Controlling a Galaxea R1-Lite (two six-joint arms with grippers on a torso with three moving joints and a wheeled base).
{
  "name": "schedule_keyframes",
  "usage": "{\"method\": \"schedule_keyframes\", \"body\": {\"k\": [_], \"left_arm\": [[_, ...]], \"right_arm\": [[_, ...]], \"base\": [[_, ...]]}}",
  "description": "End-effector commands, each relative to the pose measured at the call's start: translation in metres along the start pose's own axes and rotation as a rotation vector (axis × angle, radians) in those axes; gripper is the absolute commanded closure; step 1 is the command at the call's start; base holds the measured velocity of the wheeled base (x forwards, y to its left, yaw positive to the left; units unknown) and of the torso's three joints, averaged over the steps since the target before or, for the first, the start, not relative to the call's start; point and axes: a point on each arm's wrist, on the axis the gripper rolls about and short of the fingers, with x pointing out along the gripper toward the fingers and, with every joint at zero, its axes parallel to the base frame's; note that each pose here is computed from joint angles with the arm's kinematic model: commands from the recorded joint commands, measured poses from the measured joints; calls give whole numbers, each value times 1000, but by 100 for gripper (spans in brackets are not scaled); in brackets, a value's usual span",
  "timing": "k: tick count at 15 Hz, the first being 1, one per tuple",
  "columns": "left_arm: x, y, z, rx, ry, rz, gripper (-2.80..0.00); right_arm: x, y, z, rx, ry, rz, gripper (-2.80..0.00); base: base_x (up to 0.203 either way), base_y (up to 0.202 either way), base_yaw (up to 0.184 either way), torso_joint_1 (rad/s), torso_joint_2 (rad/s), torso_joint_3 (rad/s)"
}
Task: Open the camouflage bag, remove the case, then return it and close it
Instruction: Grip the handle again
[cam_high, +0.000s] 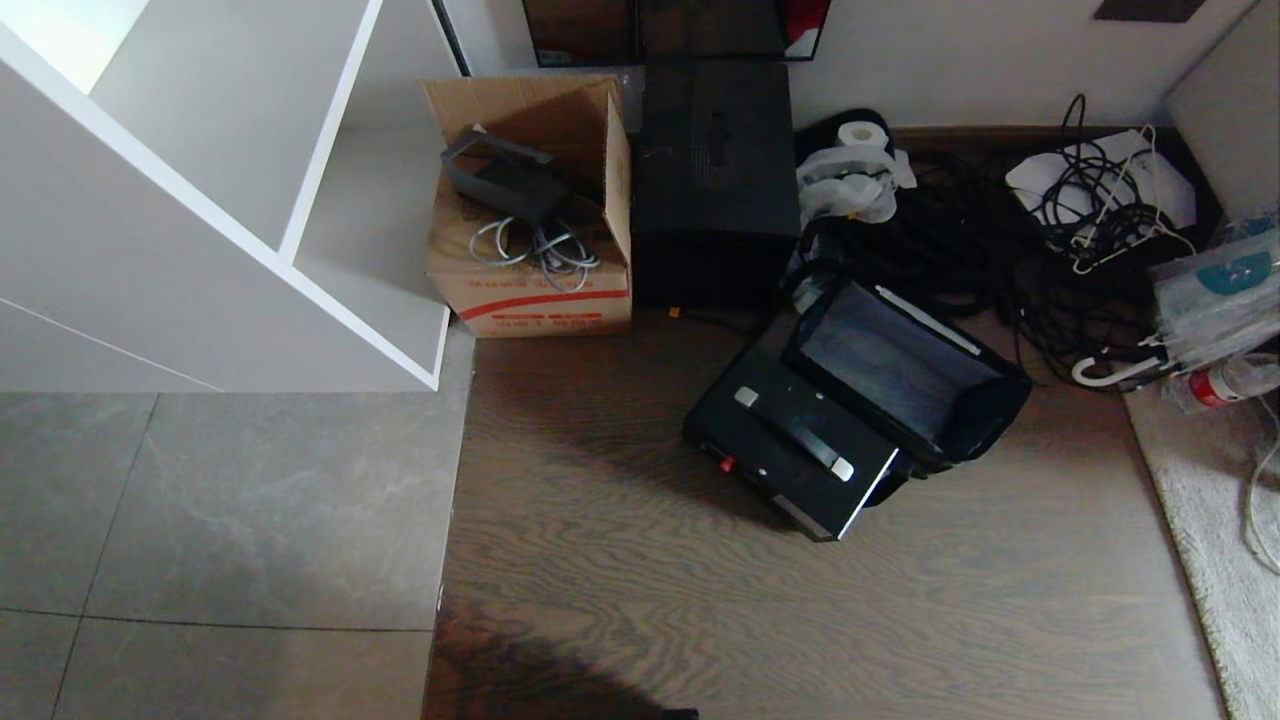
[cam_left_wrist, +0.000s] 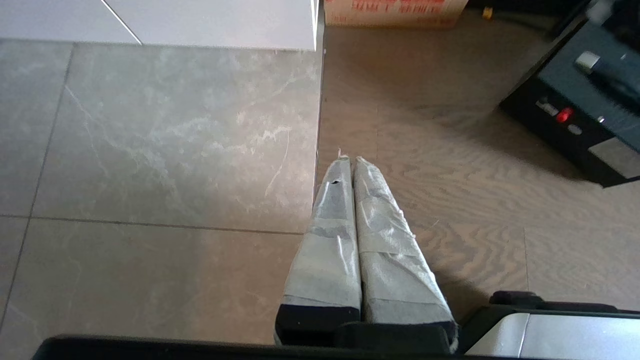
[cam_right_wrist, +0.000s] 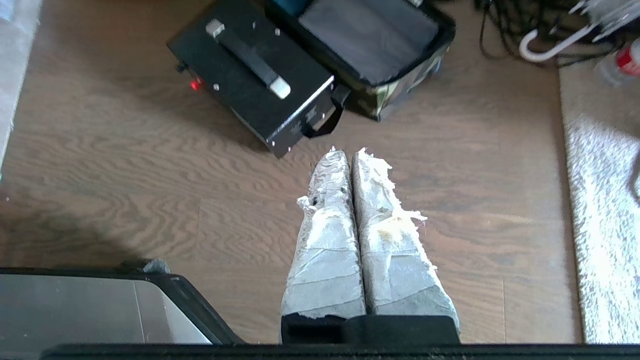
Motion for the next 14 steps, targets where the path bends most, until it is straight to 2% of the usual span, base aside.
{"method": "schedule_keyframes", "body": {"k": [1,14], "left_arm": [[0,0,0,1,1,-1,0],[0,0,0,1,2,-1,0]], "right_arm": [[0,0,0,0,4,1,0],[0,0,0,0,4,1,0]], "base": [[0,0,0,6,3,-167],[0,0,0,1,0,-15]]}}
